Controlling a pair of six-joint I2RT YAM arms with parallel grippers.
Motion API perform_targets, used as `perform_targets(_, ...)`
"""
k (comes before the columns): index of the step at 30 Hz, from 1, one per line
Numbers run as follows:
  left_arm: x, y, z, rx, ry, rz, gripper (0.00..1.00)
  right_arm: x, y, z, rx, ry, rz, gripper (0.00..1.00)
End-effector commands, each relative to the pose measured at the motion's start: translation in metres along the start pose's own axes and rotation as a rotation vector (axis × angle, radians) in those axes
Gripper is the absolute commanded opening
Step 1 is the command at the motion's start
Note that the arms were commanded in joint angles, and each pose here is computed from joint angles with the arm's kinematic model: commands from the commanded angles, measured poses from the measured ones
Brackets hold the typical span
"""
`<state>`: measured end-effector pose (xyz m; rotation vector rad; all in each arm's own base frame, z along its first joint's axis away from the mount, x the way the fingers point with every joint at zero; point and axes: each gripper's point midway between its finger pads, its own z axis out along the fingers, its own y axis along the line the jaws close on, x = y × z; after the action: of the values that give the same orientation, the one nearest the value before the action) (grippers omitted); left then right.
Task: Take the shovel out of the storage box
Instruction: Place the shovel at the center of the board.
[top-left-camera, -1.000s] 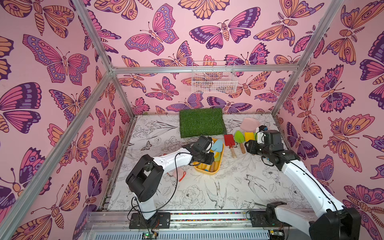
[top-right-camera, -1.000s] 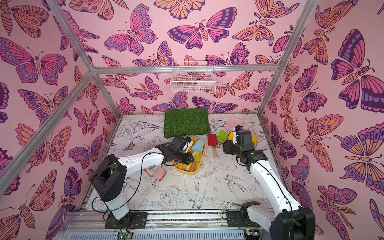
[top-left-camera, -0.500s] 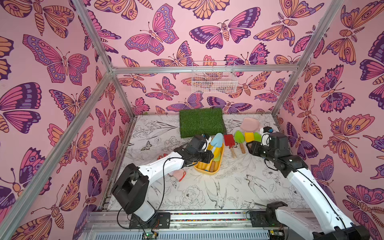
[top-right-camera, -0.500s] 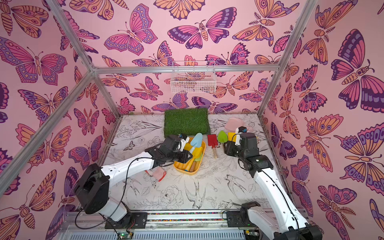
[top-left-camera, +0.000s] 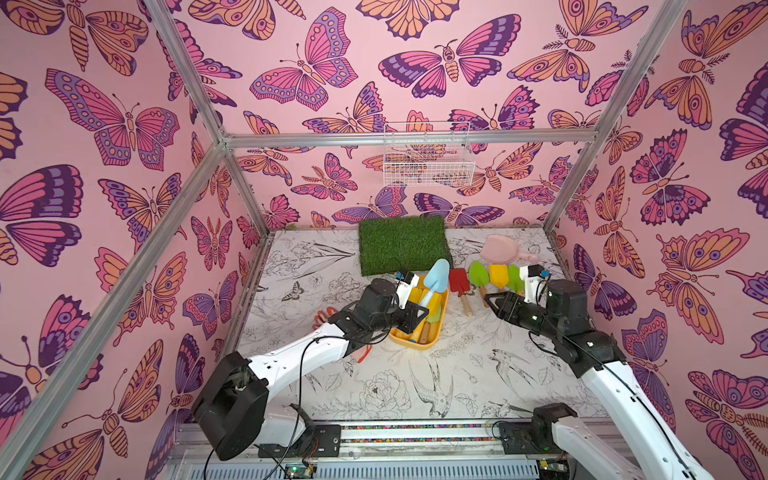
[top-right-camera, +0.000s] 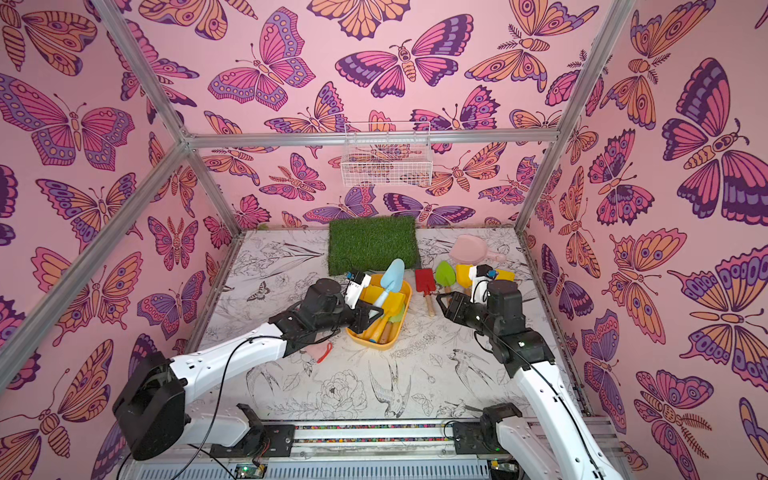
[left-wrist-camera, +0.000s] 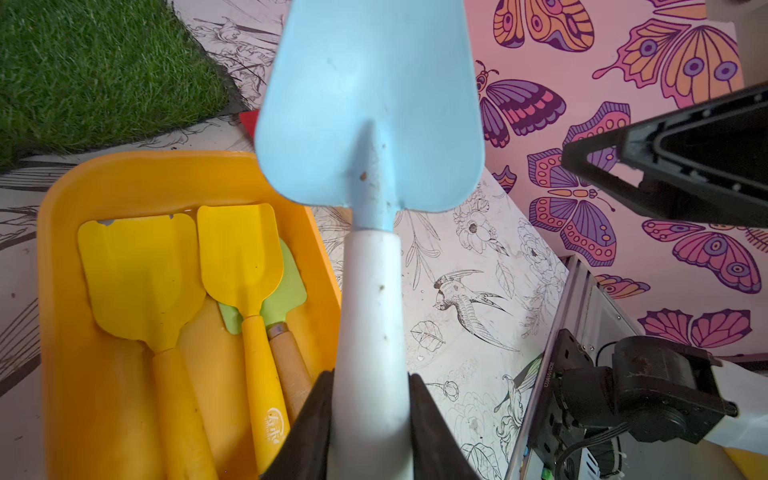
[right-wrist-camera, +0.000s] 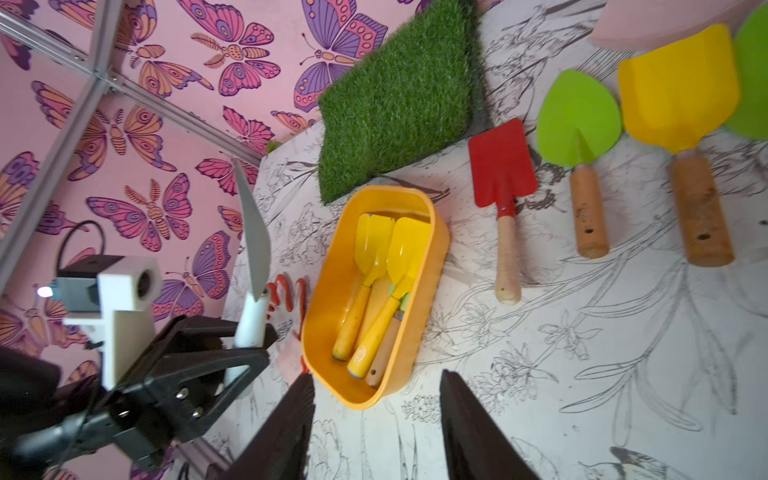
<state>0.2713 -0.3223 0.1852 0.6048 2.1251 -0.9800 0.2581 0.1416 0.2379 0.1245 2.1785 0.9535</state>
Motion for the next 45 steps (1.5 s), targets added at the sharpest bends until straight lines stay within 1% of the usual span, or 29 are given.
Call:
perform_targets(1,-0.007,-0.017,0.007,0.097,-0.045,0.053,0.00,0.000,0.021,0.000,-0.109,-0.017,0.053,0.52)
perform_targets(7,0.003,-0.031,0.023,0.182,-0.023,0.059,0.00,0.005,0.034,0.007,-0.185,-0.043,0.091,0.52)
perform_targets(10,0.007,-0.034,0.029,0.194,-0.005,0.062,0.00,0.006,0.040,0.008,-0.202,-0.062,0.085,0.51)
perform_targets(15,0.014,-0.044,0.031,0.227,0.015,0.093,0.00,0.003,0.039,0.011,-0.181,-0.096,0.076,0.44)
perform_targets(20,0.019,-0.050,0.032,0.242,0.027,0.103,0.00,0.002,0.040,0.018,-0.178,-0.092,0.068,0.39)
perform_targets(29,0.023,-0.061,0.030,0.281,0.037,0.131,0.00,0.007,0.042,0.029,-0.134,-0.079,0.022,0.35)
perform_targets(33,0.024,-0.064,0.033,0.294,0.047,0.131,0.00,0.011,0.040,0.032,-0.105,-0.070,0.000,0.28)
perform_targets(36,0.024,-0.065,0.034,0.296,0.049,0.133,0.00,0.013,0.034,0.034,-0.060,-0.071,-0.015,0.10)
perform_targets(37,0.024,-0.064,0.035,0.289,0.047,0.132,0.05,0.012,0.031,0.033,-0.042,-0.076,-0.023,0.05)
perform_targets(39,0.022,-0.062,0.034,0.272,0.037,0.131,0.22,0.011,0.025,0.030,-0.003,-0.082,-0.038,0.01)
perform_targets(40,0.022,-0.061,0.033,0.263,0.031,0.134,0.39,0.010,0.022,0.028,0.016,-0.088,-0.049,0.00)
perform_targets(41,0.021,-0.059,0.033,0.248,0.024,0.137,0.48,0.010,0.019,0.026,0.035,-0.093,-0.063,0.00)
perform_targets(44,0.021,-0.050,0.030,0.200,0.003,0.148,0.65,0.013,0.006,0.024,0.090,-0.094,-0.099,0.00)
perform_targets(45,0.021,-0.047,0.029,0.184,0.000,0.149,0.68,0.014,0.003,0.024,0.103,-0.091,-0.113,0.00)
